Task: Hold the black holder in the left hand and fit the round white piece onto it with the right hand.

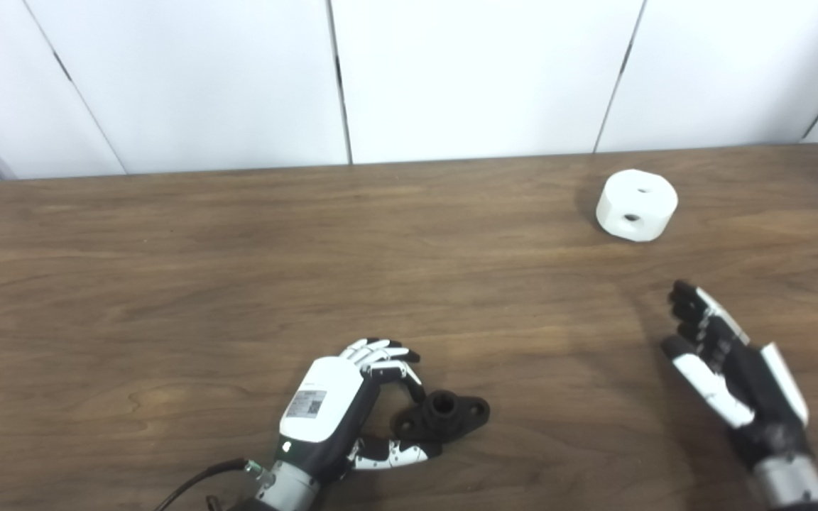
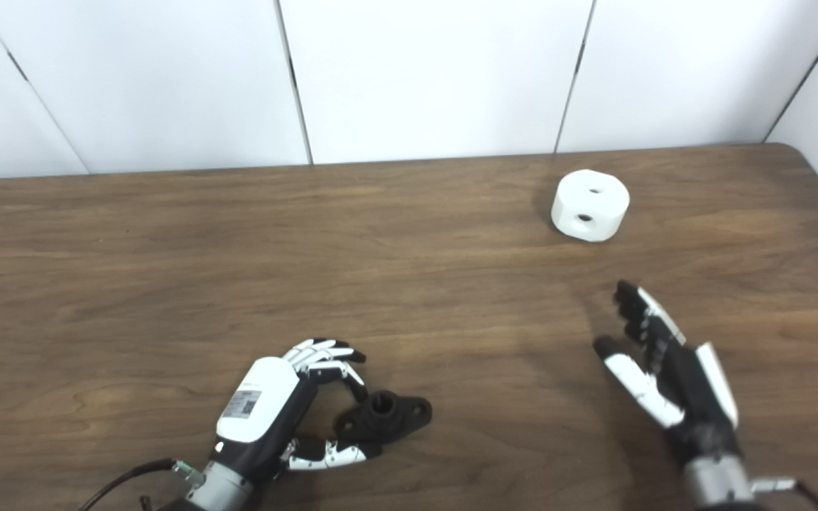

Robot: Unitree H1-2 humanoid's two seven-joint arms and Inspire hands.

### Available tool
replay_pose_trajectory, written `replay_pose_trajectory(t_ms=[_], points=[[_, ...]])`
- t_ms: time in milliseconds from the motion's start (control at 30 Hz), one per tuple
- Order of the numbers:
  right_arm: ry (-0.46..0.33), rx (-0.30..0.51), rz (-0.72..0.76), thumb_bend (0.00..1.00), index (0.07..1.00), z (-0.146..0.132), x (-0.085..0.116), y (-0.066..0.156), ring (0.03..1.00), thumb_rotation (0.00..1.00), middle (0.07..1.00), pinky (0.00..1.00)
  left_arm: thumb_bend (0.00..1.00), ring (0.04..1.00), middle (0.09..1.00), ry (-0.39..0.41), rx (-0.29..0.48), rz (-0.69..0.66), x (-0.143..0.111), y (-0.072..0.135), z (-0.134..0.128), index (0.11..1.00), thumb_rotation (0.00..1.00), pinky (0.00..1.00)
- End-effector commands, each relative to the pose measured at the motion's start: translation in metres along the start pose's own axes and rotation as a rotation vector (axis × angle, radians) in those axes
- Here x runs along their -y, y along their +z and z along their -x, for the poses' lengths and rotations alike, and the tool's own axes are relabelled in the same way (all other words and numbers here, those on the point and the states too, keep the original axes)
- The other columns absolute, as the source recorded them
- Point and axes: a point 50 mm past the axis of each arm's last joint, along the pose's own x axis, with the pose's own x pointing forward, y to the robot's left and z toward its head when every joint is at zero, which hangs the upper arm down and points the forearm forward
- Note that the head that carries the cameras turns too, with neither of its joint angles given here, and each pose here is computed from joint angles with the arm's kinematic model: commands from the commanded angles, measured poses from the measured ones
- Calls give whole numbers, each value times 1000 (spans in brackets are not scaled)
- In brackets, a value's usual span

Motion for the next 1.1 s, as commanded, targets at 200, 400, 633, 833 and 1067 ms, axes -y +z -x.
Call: replay_pose_trajectory(t_ms=[200, 400, 633, 833, 1067], points=[[-62, 135, 195, 834, 875, -60, 32, 45, 925, 263, 909, 918, 518, 849, 780, -102, -48, -37, 22, -3, 13, 488, 46, 871], [-100, 140, 328, 897, 870, -96, 42, 60, 891, 303, 894, 851, 517, 840, 778, -115, -50, -43, 22, -5, 13, 488, 45, 854], [-92, 139, 428, 914, 874, -143, 51, 73, 937, 304, 917, 934, 517, 833, 772, -126, -54, -42, 20, -8, 15, 487, 44, 841], [-78, 113, 484, 913, 862, -182, 49, 79, 962, 306, 931, 959, 518, 824, 764, -125, -52, -43, 19, -10, 17, 487, 44, 827], [-62, 88, 544, 914, 852, -210, 46, 79, 951, 293, 925, 912, 517, 830, 765, -135, -53, -31, 18, -10, 19, 487, 43, 834]])
